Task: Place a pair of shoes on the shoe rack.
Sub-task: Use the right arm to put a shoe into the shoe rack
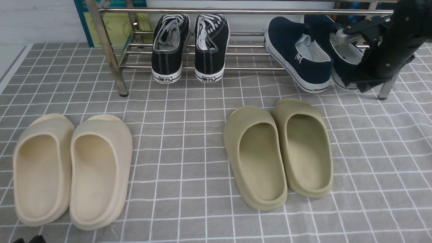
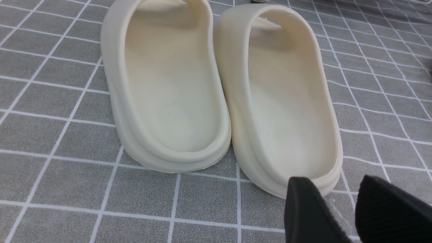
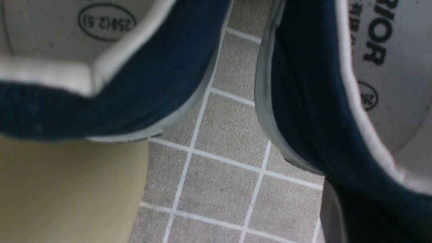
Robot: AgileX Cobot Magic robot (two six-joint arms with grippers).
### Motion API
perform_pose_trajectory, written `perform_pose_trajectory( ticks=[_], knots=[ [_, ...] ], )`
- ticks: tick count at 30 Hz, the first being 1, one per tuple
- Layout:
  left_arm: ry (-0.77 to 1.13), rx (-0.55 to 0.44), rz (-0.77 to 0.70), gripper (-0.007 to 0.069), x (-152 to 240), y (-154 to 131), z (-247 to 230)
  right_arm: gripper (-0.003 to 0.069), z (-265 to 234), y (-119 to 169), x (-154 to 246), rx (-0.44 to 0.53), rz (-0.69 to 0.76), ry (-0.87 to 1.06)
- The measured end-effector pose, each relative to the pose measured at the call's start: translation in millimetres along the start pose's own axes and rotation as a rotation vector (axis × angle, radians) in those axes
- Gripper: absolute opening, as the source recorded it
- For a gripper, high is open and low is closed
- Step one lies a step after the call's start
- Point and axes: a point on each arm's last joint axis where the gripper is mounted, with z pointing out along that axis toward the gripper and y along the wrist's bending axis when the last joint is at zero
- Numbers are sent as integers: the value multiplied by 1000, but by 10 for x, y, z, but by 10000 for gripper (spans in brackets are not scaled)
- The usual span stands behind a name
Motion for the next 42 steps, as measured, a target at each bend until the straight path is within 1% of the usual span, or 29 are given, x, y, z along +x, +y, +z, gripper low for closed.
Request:
perform_pose_trajectory(
  ticks=[3,6,12,15,17,21,22,23,24,28,31,36,42],
  knots=[
    [0,0,0,239,0,0,0,-5,-42,16,-72,-29,34,-50],
    [0,0,0,239,0,0,0,-5,-92,37,-111,-56,54,-57],
    [0,0,0,239,0,0,0,-3,-389,68,-101,-94,58,-1],
    [0,0,0,239,0,0,0,-2,-500,103,-66,-128,69,27],
    [0,0,0,239,0,0,0,-1,-452,172,2,-168,68,62],
    [0,0,0,239,0,0,0,0,-316,315,68,-195,42,78],
    [0,0,0,239,0,0,0,0,-253,398,60,-202,29,58],
    [0,0,0,239,0,0,0,0,-237,421,54,-204,26,50],
    [0,0,0,239,0,0,0,1,-193,512,-1,-202,14,-2],
    [0,0,0,239,0,0,0,4,-146,640,-116,-191,6,-118],
    [0,0,0,239,0,0,0,5,-146,715,-204,-196,25,-214],
    [0,0,0,239,0,0,0,5,-125,775,-289,-204,58,-306],
    [0,0,0,239,0,0,0,6,-119,759,-279,-194,47,-296]
  ],
)
